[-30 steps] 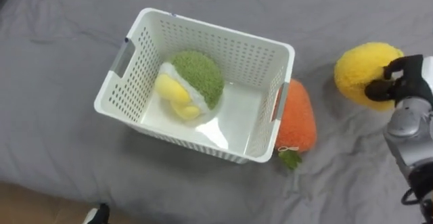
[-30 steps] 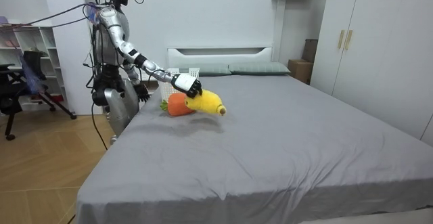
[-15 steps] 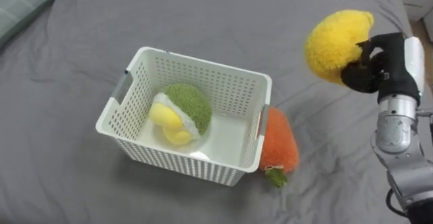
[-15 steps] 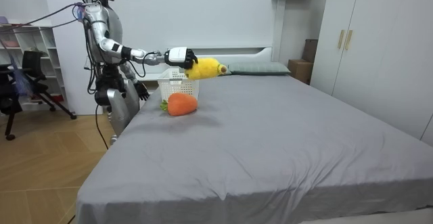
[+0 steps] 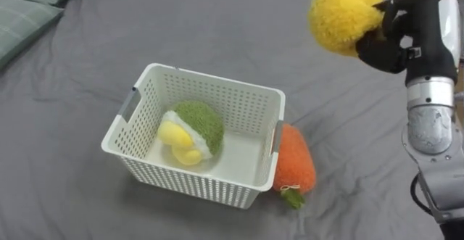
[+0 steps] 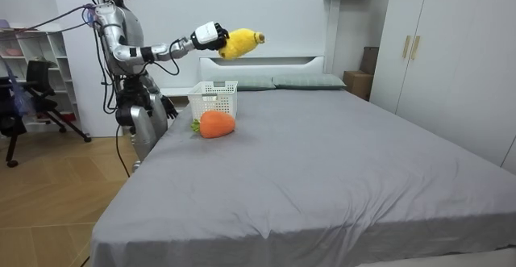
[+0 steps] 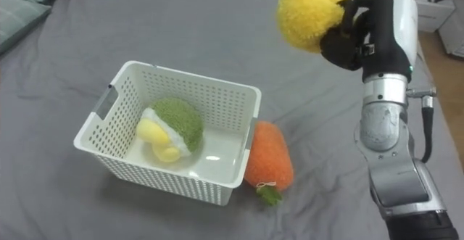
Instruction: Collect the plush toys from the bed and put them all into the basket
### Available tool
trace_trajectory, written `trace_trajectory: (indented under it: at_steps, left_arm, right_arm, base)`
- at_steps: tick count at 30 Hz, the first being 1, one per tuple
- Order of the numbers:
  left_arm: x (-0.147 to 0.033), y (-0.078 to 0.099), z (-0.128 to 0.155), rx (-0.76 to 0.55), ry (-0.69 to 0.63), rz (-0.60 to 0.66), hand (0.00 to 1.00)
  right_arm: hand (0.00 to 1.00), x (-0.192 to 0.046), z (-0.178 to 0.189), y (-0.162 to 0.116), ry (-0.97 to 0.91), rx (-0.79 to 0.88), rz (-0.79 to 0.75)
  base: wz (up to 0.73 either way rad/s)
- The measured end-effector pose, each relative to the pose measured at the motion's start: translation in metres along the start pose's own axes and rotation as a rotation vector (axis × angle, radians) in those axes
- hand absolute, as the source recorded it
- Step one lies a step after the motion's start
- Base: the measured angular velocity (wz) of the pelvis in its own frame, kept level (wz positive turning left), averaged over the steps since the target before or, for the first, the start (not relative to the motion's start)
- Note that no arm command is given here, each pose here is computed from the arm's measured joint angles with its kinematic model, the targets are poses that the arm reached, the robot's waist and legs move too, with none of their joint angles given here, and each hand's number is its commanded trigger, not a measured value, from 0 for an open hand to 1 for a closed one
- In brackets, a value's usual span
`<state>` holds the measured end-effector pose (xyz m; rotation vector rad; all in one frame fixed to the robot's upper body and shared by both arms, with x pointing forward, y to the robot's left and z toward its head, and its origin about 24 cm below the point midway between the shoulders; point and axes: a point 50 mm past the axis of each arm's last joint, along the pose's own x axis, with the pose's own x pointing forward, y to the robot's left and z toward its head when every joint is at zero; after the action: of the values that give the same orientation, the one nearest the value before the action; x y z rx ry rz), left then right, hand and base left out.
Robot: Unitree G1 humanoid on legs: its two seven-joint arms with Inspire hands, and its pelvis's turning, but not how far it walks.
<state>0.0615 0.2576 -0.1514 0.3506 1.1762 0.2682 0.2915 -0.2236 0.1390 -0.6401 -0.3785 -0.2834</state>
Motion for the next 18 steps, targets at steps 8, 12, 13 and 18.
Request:
trace_trajectory:
  at_steps: [8,12,13,18]
  left_arm:
    - [-0.001,-0.002,-0.003,0.021,0.005,-0.003,0.00]
    - [-0.002,-0.002,-0.003,0.081,-0.005,-0.001,0.00]
    - [-0.002,-0.003,-0.002,0.089,-0.008,-0.001,0.00]
    - [-0.001,-0.006,0.003,0.082,-0.019,-0.008,0.00]
  right_arm:
    - [1.00,0.008,0.031,0.011,-0.116,0.055,0.055]
    - [1.00,0.003,0.038,0.027,-0.130,0.041,0.110]
    - [1.00,0.001,0.041,0.034,-0.139,0.048,0.148]
    - [1.00,-0.008,0.048,0.057,-0.159,0.057,0.303]
  base:
    - [0.00]
    - [-0.04]
    - [0.00]
    - [0.03]
